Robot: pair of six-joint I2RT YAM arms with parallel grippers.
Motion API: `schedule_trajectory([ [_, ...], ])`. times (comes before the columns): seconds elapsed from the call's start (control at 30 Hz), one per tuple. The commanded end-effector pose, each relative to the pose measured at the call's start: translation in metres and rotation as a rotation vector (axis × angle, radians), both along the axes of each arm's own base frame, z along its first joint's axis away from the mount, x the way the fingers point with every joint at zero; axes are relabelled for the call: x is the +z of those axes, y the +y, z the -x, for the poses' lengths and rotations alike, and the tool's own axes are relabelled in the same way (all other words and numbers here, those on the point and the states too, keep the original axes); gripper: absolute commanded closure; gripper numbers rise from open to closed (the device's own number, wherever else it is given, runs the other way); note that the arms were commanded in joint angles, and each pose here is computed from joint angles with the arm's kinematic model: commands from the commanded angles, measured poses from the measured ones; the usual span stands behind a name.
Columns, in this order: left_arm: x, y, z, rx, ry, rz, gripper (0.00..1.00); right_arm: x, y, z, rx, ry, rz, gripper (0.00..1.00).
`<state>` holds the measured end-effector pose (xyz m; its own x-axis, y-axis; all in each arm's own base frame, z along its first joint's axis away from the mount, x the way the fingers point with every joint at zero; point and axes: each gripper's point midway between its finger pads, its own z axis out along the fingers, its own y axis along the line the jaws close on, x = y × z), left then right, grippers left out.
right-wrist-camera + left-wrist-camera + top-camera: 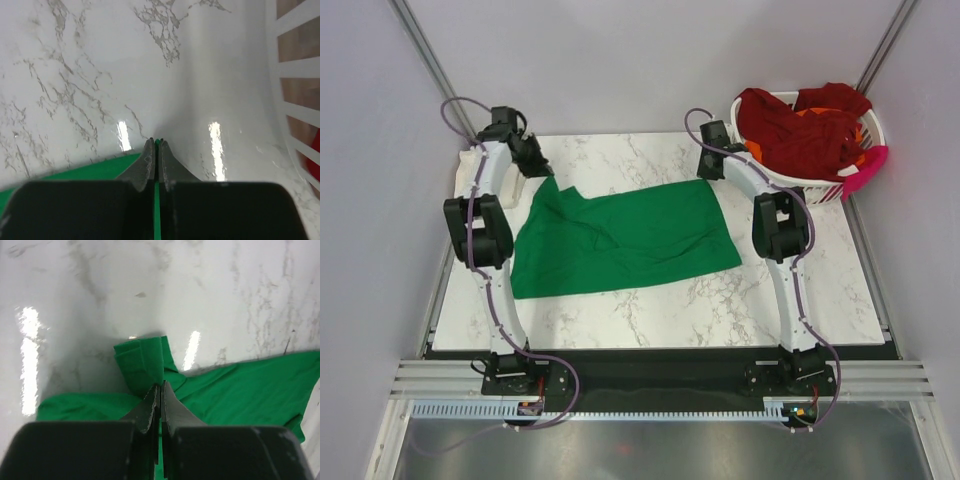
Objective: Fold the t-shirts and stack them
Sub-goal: Fold the tshirt
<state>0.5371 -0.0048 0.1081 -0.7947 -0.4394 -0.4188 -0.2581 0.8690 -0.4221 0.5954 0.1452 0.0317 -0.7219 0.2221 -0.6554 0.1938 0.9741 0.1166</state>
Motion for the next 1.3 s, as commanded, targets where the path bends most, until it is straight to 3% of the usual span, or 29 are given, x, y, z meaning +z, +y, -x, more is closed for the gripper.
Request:
schedule_trajectory([
  [0.0,0.027,-0.032,-0.023,-0.153,-0.124,-0.020,0.98,0.070,-0.043,-0.011,-0.096,-0.120,-0.004,1.00],
  [0.43,0.066,-0.028,-0.001,-0.149,-0.175,-0.094,0.98,0.102,-0.058,0.015,-0.124,-0.152,-0.051,1.00],
  [0.97,0.106,-0.009,0.093,-0.055,-0.172,-0.161,0.98,0.141,-0.062,0.077,-0.064,-0.169,-0.116,1.00],
  [1.27,0.109,-0.006,0.146,-0.028,-0.168,-0.186,0.98,0.114,-0.060,0.131,-0.001,-0.070,-0.126,1.00],
])
